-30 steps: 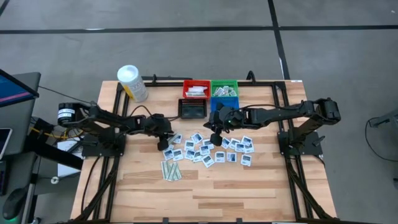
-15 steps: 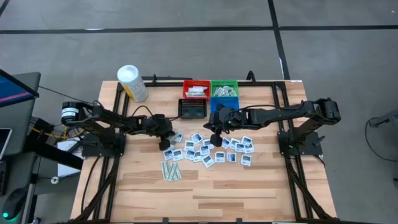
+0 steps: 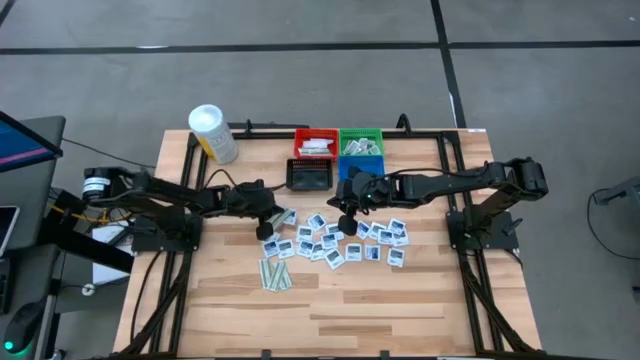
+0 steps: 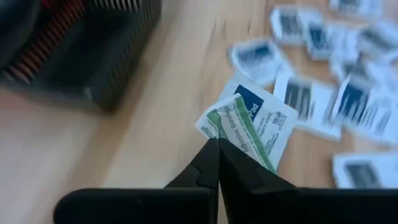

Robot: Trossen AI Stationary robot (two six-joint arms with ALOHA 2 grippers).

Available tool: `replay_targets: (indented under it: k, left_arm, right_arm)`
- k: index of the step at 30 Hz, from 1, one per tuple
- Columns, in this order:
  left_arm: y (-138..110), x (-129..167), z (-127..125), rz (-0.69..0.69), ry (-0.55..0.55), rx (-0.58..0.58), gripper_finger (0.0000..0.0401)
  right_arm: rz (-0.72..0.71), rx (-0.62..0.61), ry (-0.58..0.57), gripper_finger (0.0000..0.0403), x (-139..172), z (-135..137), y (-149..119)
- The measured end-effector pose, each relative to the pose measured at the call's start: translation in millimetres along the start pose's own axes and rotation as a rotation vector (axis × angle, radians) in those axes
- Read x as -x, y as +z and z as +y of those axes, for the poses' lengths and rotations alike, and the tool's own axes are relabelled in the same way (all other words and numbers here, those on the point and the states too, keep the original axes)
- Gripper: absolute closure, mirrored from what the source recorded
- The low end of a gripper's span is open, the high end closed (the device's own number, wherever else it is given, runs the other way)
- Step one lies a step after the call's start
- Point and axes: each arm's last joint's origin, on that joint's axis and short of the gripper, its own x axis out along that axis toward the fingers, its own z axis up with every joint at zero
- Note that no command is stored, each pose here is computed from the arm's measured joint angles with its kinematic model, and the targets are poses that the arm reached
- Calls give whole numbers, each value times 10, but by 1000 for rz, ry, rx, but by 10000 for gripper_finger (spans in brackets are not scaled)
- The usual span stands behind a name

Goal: Pick & Place First Aid Supplies
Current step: Put the bandage into the red basket

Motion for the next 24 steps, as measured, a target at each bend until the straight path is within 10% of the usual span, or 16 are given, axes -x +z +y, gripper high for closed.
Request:
replay_targets:
  k: [24]
  left_arm:
    - [116, 90, -68, -89, 48, -109, 396]
  right_arm:
    - [5, -15, 62, 397, 8, 79, -8]
